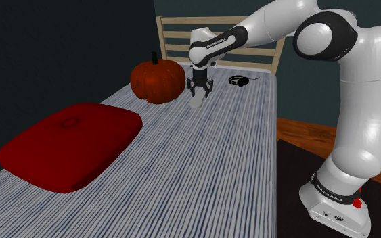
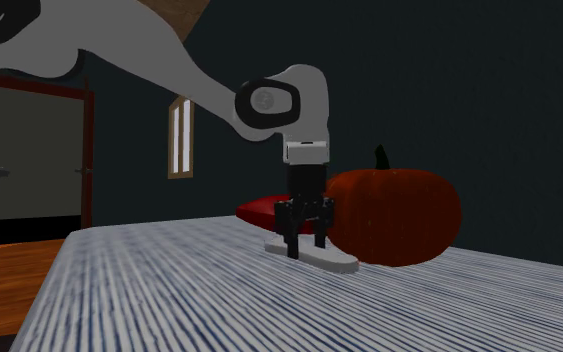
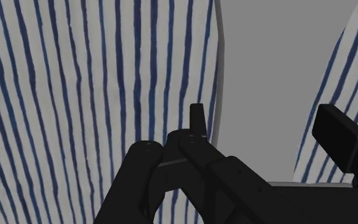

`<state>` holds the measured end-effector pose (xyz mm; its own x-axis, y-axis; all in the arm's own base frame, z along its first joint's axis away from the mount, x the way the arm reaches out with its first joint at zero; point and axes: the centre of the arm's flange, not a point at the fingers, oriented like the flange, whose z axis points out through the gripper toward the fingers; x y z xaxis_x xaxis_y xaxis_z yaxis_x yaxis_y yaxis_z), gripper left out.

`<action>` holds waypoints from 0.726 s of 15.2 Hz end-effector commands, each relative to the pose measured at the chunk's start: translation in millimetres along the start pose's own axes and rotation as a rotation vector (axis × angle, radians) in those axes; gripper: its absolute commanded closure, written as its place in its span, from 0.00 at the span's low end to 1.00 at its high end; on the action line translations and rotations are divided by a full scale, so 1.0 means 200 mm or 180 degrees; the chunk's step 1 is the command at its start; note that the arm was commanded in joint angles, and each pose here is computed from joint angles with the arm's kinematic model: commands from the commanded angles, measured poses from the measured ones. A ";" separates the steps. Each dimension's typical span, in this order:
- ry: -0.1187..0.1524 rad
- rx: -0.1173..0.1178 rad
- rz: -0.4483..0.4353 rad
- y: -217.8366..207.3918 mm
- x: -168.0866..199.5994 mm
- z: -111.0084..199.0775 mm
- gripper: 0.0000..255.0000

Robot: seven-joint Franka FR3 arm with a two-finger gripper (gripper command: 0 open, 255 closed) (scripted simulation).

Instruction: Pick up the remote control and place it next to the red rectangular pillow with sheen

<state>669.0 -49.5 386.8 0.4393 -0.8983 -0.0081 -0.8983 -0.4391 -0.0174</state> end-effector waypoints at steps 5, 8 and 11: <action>0.0000 0.0000 0.0000 0.00 0.00 -0.16 1.00; 0.0000 0.0000 0.0000 0.00 -0.01 -0.24 1.00; 0.0000 0.0000 0.0000 0.00 -0.01 -0.31 1.00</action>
<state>667.7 -49.3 443.1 0.4394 -0.8983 -0.0082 -0.8982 -0.4392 -0.0174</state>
